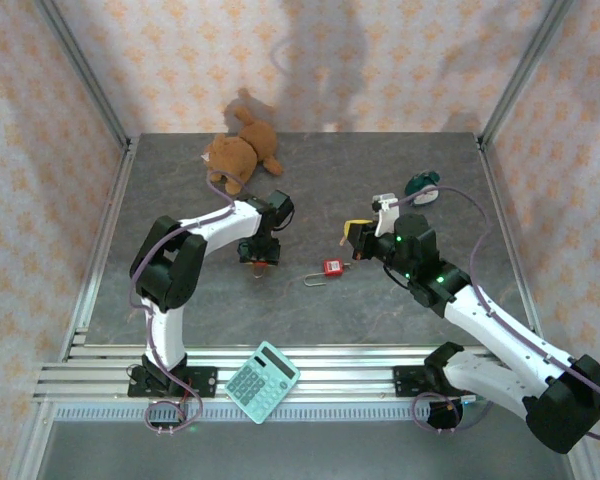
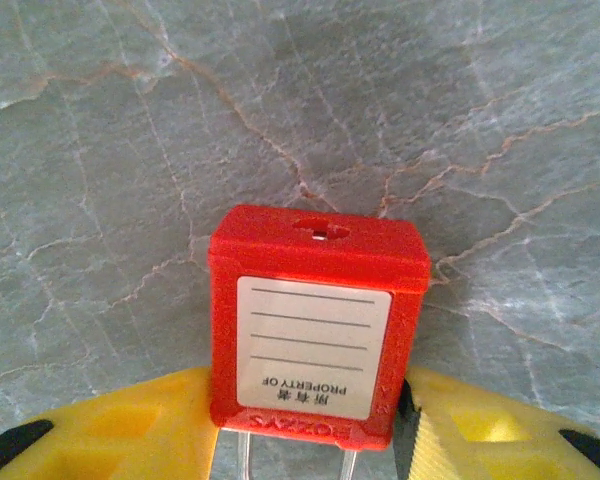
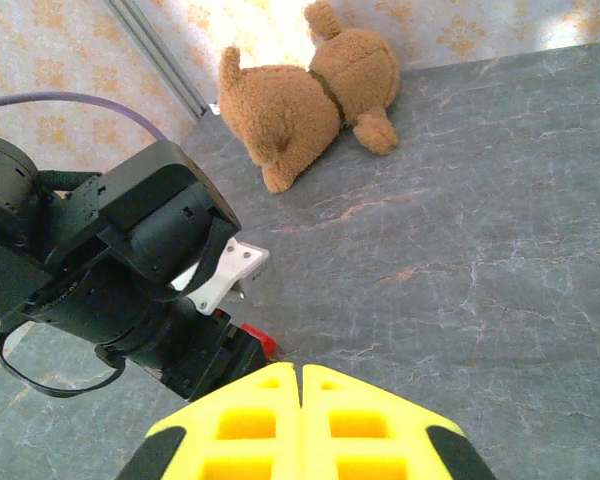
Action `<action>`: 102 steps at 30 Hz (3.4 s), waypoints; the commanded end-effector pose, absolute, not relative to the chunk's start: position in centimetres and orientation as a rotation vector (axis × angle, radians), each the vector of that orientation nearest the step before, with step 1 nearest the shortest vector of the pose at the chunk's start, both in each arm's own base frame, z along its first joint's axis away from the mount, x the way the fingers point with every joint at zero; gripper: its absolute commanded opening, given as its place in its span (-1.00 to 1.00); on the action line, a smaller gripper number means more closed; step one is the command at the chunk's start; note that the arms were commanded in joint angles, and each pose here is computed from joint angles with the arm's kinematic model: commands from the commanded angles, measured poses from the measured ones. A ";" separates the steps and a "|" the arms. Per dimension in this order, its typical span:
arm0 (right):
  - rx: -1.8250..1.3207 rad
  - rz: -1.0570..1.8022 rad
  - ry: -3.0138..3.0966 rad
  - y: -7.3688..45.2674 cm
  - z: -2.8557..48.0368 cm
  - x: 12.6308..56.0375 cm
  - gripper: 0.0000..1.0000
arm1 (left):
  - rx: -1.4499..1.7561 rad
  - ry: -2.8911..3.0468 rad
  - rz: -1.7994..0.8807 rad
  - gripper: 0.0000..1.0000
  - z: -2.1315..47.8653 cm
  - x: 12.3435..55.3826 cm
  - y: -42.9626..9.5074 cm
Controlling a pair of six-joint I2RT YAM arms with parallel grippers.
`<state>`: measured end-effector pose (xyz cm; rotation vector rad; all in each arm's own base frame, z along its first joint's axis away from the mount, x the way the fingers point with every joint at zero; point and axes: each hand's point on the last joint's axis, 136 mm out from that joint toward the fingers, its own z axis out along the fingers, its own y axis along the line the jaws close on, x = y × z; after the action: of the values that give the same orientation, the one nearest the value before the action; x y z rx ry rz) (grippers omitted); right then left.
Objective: Unlock with the key
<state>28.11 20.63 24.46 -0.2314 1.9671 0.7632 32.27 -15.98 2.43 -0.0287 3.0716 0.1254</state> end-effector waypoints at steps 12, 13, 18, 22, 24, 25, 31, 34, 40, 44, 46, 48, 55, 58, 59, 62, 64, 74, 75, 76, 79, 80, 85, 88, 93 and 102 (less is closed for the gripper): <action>-0.242 0.777 1.917 20.9 25.6 28.2 -1.00 | 0.050 3.117 0.153 -0.04 0.9 33.7 -14.3; -0.241 0.774 1.922 20.9 25.5 28.2 -1.00 | 0.059 3.115 0.135 -0.03 1.0 33.8 -14.4; -0.241 0.773 1.928 21.0 25.3 28.3 -1.00 | 0.085 3.124 0.113 -0.02 1.2 34.3 -15.0; -0.242 0.770 1.928 21.0 25.3 28.3 -1.00 | 0.105 3.152 0.148 -0.02 0.3 34.1 -14.7; -0.242 0.768 1.926 20.9 25.3 28.3 -1.00 | 0.112 3.164 0.150 -0.01 -0.1 33.9 -14.7; -0.243 0.768 1.926 20.9 25.3 28.3 -1.00 | 0.119 3.169 0.156 -0.01 -0.3 33.8 -14.7; -0.243 0.767 1.927 20.9 25.3 28.3 -1.00 | 0.130 3.142 0.153 -0.21 0.0 34.0 -14.6; -0.240 0.770 1.926 21.0 25.3 28.4 -1.00 | 0.134 3.105 0.145 -0.21 1.2 34.6 -14.6; -0.241 0.783 1.928 21.2 25.3 28.4 -1.00 | 0.148 3.027 0.087 -0.21 4.0 35.6 -15.3; -0.239 0.795 1.926 21.3 25.6 28.3 -1.00 | 0.173 2.954 -0.015 -0.20 5.6 35.7 -17.0; -0.239 0.806 1.927 21.4 25.7 28.3 -1.00 | 0.188 2.866 -0.087 -0.20 8.0 35.8 -18.1; -0.237 0.817 1.923 21.5 26.1 28.3 -1.00 | 0.210 2.790 -0.167 -0.20 9.5 35.8 -19.4; -0.215 0.835 1.913 21.5 27.8 28.3 -1.00 | 0.220 2.412 -0.362 -0.20 15.4 35.0 -22.1; -0.213 0.845 1.901 21.6 28.6 28.2 -1.00 | 0.214 2.260 -0.392 -0.20 17.4 34.1 -22.5; -0.213 0.850 1.897 21.6 28.9 28.2 -1.00 | 0.211 2.218 -0.396 -0.20 17.9 33.9 -22.6; -0.210 0.867 1.890 21.7 29.6 28.2 -1.00 | 0.245 2.086 -0.401 -0.20 19.1 32.5 -22.9; -0.211 0.882 1.883 21.9 30.2 28.1 -1.00 | 0.289 1.990 -0.400 -0.20 20.0 31.4 -23.3; -0.271 0.960 1.901 24.2 31.6 27.6 -1.00 | 0.523 1.814 -0.287 -0.17 20.0 28.1 -26.7; -0.282 0.950 1.907 24.6 31.3 27.6 -1.00 | 0.541 1.805 -0.267 -0.17 19.8 28.0 -27.0; -0.296 0.935 1.915 25.0 30.9 27.5 -1.00 | 0.555 1.794 -0.255 -0.16 19.8 27.9 -27.2; -0.329 0.908 1.937 25.9 30.0 27.2 -1.00 | 0.583 1.773 -0.245 -0.15 19.8 27.5 -27.7; -0.338 0.909 1.942 26.1 29.8 27.1 -1.00 | 0.586 1.770 -0.252 -0.14 19.8 27.4 -27.8; -0.350 0.923 1.946 26.5 29.4 26.5 -1.00 | 0.592 1.769 -0.257 -0.14 19.6 27.4 -27.9; -0.353 0.929 1.952 26.6 29.0 26.4 -1.00 | 0.600 1.772 -0.265 -0.15 19.5 27.3 -28.2; -0.354 0.925 1.962 26.9 28.4 26.7 -1.00 | 0.603 1.775 -0.263 -0.15 19.6 27.4 -28.4; -0.357 0.925 1.997 28.0 26.6 27.5 -1.00 | 0.570 1.770 -0.298 -0.17 20.2 27.4 -28.6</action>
<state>27.10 27.64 26.47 -0.3620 2.0288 0.9237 27.01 -28.19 18.16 0.6295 1.8224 -0.2733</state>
